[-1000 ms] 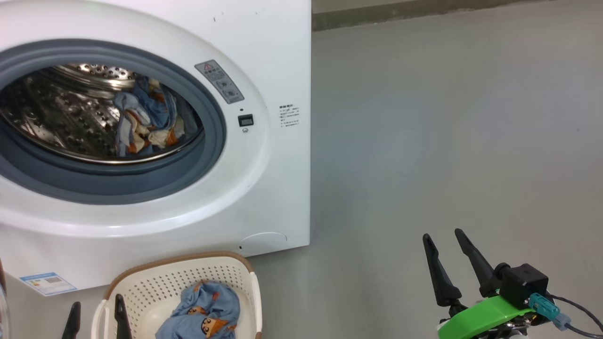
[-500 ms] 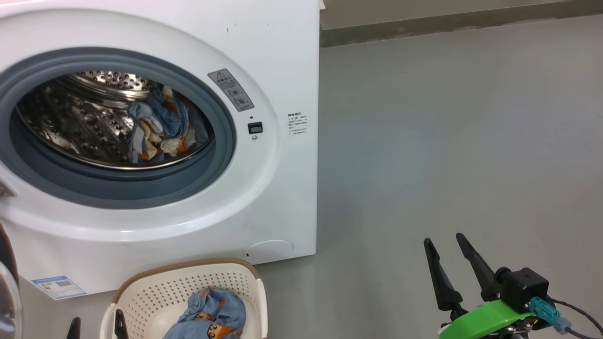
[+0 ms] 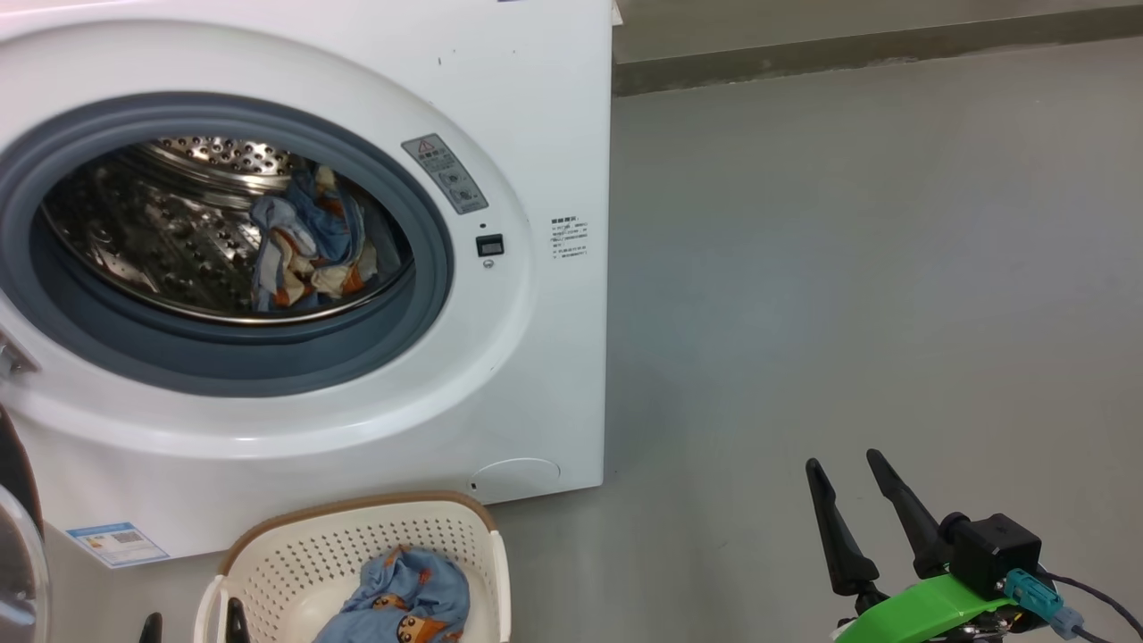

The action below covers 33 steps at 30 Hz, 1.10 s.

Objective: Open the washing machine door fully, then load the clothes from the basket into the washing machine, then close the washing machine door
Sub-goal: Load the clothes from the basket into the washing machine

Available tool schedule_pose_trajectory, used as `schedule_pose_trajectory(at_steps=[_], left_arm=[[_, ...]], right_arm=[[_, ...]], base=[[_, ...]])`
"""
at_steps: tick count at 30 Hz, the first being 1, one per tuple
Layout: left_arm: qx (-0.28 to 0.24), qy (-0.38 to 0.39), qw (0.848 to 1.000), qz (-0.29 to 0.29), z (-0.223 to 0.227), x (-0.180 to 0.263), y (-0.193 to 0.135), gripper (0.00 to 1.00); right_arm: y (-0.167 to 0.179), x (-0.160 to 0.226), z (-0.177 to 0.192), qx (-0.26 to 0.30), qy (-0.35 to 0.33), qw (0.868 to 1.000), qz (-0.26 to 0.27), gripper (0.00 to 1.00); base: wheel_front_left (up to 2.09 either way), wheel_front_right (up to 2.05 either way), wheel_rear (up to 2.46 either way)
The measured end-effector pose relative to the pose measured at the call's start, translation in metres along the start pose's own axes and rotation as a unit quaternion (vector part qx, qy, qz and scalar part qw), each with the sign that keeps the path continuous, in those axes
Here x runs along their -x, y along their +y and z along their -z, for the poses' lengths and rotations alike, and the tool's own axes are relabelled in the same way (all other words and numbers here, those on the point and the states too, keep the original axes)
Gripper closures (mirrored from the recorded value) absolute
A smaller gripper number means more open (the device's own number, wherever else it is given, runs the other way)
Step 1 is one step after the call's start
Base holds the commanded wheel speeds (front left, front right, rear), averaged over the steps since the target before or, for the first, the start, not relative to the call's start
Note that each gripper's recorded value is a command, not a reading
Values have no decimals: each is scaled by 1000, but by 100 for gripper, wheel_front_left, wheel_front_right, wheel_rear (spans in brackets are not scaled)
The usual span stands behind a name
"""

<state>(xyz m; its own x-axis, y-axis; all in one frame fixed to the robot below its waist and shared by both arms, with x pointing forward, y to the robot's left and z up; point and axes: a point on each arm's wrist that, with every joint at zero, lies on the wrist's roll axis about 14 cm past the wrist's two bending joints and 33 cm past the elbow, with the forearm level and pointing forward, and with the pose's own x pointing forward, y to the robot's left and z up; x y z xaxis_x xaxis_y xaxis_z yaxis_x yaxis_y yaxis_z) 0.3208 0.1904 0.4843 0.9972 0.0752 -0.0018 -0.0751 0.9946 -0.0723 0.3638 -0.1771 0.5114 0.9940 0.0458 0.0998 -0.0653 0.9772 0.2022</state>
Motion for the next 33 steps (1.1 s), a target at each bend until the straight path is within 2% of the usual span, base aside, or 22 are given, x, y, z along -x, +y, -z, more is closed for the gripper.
schedule_pose_trajectory(at_steps=[18,24,33], left_arm=[[7,19,1000,-4,11,0,1,0],[29,63,998,10,37,-3,-5,0],[55,106,992,43,69,-35,-23,0]], right_arm=[[-2,-2,8,-1,12,1000,2,0],[-7,-4,21,-2,30,999,10,0],[-16,-14,41,-6,58,998,23,0]], base=[[0,0,0],[0,0,0],[0,0,0]])
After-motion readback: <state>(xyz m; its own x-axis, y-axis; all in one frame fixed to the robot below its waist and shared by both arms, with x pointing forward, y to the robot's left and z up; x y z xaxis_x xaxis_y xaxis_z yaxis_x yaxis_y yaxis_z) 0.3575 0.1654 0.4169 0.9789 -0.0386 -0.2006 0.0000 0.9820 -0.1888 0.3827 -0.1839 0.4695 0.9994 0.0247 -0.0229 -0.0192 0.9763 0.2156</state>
